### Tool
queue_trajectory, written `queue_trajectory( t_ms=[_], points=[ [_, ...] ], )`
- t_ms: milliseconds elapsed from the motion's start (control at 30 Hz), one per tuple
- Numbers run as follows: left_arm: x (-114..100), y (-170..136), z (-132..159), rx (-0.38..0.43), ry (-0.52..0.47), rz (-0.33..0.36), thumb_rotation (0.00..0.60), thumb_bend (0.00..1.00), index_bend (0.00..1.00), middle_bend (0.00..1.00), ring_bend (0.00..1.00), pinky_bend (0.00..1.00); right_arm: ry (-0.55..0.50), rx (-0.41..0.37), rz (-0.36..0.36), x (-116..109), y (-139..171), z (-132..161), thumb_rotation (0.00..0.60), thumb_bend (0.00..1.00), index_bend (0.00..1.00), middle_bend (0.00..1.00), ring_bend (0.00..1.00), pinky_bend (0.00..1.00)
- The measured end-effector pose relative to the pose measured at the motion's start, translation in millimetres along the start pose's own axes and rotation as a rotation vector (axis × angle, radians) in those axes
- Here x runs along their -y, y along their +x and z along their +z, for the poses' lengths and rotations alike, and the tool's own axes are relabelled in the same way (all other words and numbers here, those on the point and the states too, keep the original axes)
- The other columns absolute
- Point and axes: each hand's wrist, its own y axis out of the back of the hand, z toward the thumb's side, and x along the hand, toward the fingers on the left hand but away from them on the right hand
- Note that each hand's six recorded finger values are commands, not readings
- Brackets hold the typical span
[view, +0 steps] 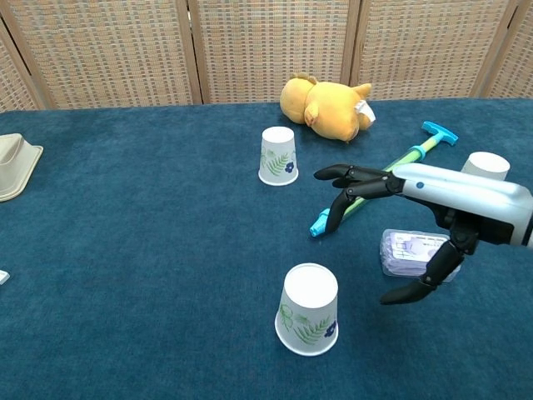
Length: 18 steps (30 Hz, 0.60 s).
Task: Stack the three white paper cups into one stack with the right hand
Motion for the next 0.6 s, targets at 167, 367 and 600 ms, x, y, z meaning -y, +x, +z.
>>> queue_trajectory(
  t_ms=[167, 367, 600],
  points=[
    [-0.4, -0.2, 0.8, 0.004, -0.005, -0.005, 0.600, 0.05, 0.00, 0.00, 0.00, 0.11, -0.009, -0.009, 0.011, 8.0, -8.2, 4.8, 0.600, 0.20, 0.38, 0.00, 0.00, 0.10],
    [0.2, -0.4, 0.5, 0.008, -0.010, -0.011, 0.600, 0.05, 0.00, 0.00, 0.00, 0.11, -0.019, -0.011, 0.026, 19.6, -19.7, 8.3, 0.600, 0.20, 0.38, 0.00, 0.00, 0.09],
    [-1.4, -0.4, -1.0, 0.007, -0.017, -0.011, 0.600, 0.05, 0.00, 0.00, 0.00, 0.11, -0.031, 0.004, 0.041, 31.1, -31.6, 6.8, 0.600, 0.20, 0.37, 0.00, 0.00, 0.08]
  ],
)
